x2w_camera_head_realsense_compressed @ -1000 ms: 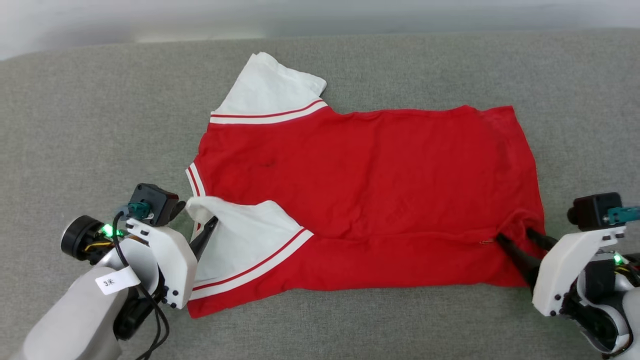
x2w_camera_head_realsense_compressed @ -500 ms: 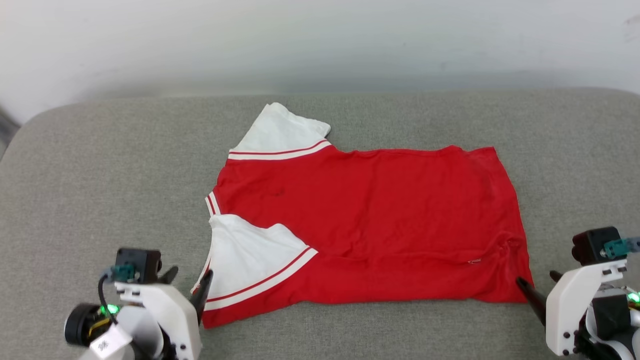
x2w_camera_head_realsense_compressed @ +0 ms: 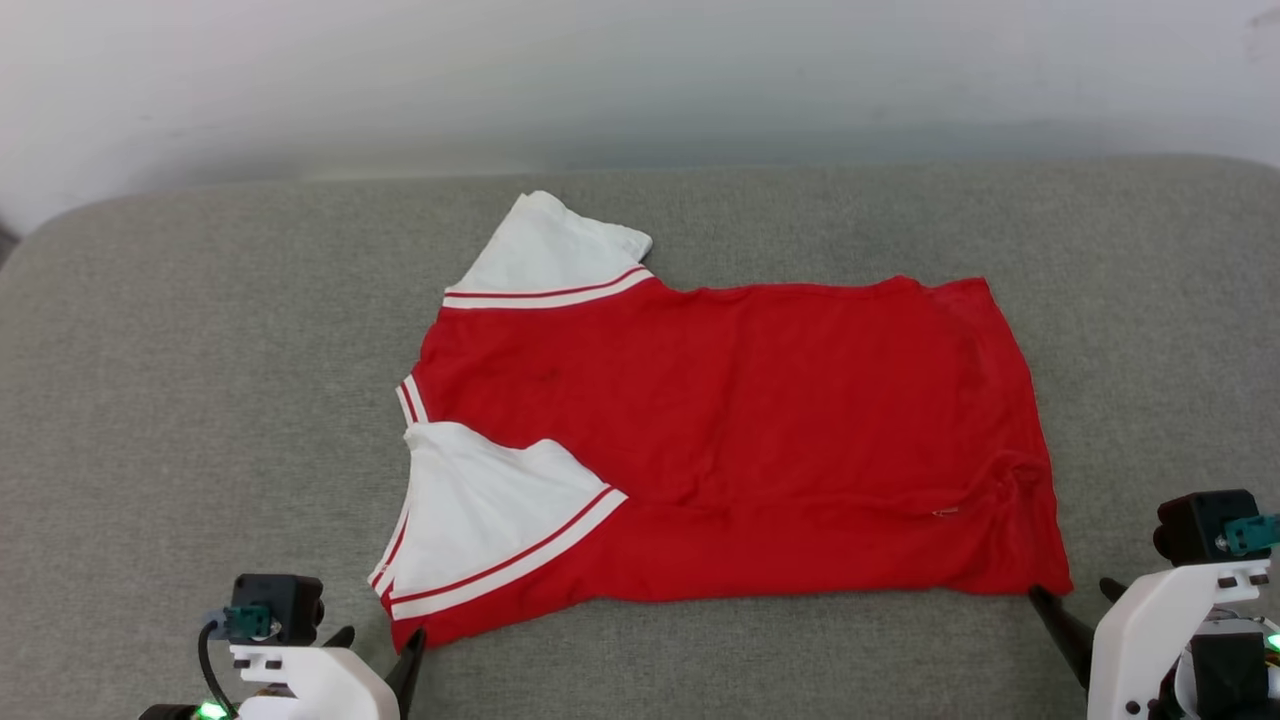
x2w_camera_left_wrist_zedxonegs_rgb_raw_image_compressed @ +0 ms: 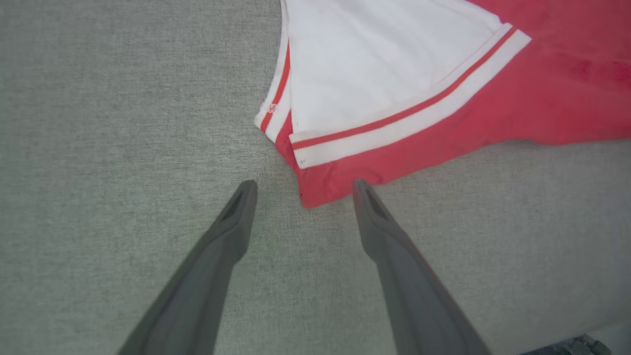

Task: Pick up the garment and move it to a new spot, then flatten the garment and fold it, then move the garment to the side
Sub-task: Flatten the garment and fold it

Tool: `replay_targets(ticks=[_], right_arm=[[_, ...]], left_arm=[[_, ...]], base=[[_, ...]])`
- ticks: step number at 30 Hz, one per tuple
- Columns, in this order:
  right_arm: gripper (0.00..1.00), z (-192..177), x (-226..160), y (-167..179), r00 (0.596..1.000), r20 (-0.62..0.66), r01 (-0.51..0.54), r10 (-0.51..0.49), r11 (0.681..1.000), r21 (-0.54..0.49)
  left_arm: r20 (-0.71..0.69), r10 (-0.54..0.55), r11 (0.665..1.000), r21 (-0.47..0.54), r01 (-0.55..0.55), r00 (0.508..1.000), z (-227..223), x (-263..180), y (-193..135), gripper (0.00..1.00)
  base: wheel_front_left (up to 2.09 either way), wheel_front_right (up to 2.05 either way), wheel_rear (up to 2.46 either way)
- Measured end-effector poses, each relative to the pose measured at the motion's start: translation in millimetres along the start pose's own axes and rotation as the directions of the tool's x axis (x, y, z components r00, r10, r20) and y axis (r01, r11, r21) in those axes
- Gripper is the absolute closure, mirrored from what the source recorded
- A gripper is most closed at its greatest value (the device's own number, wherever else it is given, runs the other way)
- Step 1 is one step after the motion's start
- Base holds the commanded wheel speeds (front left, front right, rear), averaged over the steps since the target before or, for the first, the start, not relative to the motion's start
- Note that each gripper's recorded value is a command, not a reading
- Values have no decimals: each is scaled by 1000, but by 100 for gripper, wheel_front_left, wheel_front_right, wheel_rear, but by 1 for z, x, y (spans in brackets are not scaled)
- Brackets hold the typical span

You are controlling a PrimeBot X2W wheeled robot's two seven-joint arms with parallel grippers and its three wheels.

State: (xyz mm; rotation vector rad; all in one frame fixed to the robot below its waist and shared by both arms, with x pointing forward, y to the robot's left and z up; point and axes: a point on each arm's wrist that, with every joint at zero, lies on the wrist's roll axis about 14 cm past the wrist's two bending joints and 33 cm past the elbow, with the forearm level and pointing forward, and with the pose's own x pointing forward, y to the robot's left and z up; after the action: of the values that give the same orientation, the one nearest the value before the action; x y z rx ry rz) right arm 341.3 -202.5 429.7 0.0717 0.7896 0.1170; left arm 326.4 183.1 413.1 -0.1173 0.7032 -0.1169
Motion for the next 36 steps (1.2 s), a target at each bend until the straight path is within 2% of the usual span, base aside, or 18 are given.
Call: replay_targets(ticks=[11,14,15,16,17,27,36], right_arm=[[0,1,12,-8,1000,-8,28,-28,999,18],[0,-1,15,-7,1000,-15,25,-25,999,23],[0,-2,16,-7,1000,-18,26,-26,999,24],[0,-2,17,-7,999,-18,27,-27,999,24],[0,-2,17,-7,999,-18,27,-27,999,22],[0,10,9,-14,998,18,58,-57,997,-52],[0,2,27,-17,995,-57,74,-79,995,-71]], left_arm=[[-128,36,999,13,-34,991,-23,32,13,0],[-179,17,1000,16,-14,984,-34,38,12,0],[-189,4,1000,13,-2,982,-36,40,10,16],[-194,-9,1000,17,12,981,-37,42,8,60],[-196,-11,1000,21,15,981,-38,43,9,100],[-91,-60,997,38,63,994,-19,35,-1,100],[73,-119,989,95,112,990,26,12,-19,100]], base=[[0,0,0],[0,0,0],[0,0,0],[0,0,0],[0,0,0],[0,0,0],[0,0,0]])
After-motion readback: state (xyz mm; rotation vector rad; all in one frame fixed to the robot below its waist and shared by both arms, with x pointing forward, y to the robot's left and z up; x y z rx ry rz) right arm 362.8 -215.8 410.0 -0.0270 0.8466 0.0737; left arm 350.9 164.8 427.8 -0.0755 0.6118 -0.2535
